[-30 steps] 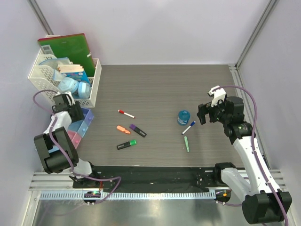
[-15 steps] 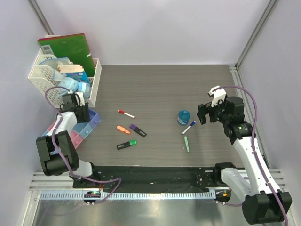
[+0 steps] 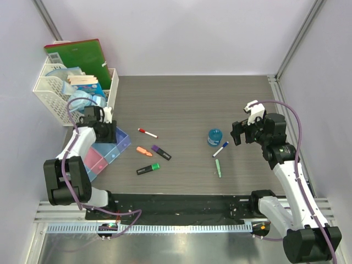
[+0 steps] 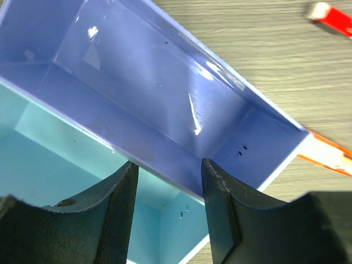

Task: Sort the stationery into containers
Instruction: Move the storage box to the center of the board.

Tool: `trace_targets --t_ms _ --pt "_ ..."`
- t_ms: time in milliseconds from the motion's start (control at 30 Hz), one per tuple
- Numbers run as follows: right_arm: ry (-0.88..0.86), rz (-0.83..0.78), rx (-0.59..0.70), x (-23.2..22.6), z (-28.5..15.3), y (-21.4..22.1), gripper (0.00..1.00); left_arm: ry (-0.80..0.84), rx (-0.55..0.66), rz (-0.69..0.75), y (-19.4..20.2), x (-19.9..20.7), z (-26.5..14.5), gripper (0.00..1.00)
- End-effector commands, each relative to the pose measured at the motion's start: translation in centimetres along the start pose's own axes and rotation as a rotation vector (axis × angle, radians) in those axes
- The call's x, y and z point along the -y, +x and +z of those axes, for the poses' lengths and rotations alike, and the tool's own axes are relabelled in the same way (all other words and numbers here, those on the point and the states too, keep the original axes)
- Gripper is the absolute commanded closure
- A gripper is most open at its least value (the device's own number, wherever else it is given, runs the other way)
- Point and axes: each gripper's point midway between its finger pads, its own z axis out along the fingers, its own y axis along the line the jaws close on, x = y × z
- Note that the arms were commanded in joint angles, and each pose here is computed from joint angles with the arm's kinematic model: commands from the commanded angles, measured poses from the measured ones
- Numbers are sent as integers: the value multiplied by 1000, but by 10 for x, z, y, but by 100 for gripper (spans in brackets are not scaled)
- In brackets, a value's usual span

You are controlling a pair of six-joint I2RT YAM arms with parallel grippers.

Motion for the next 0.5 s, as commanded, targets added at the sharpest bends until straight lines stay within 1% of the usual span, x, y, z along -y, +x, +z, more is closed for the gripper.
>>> trace_targets --t_ms 0,67,267,400,433,467 --pt "21 -9 70 4 -9 -26 0 101 60 44 -24 29 -9 53" --pt "19 -8 72 4 -10 -27 0 123 47 63 -22 38 -8 56" --pt "21 -6 72 4 -10 -27 0 145 35 61 -26 53 -1 56" --pt "22 -9 76 4 -11 -28 0 143 31 32 -35 52 6 57" --pt "22 -9 76 4 -12 -28 0 151 30 52 -36 63 7 57" --pt "17 -15 73 3 -11 -27 0 150 25 52 -36 63 10 57"
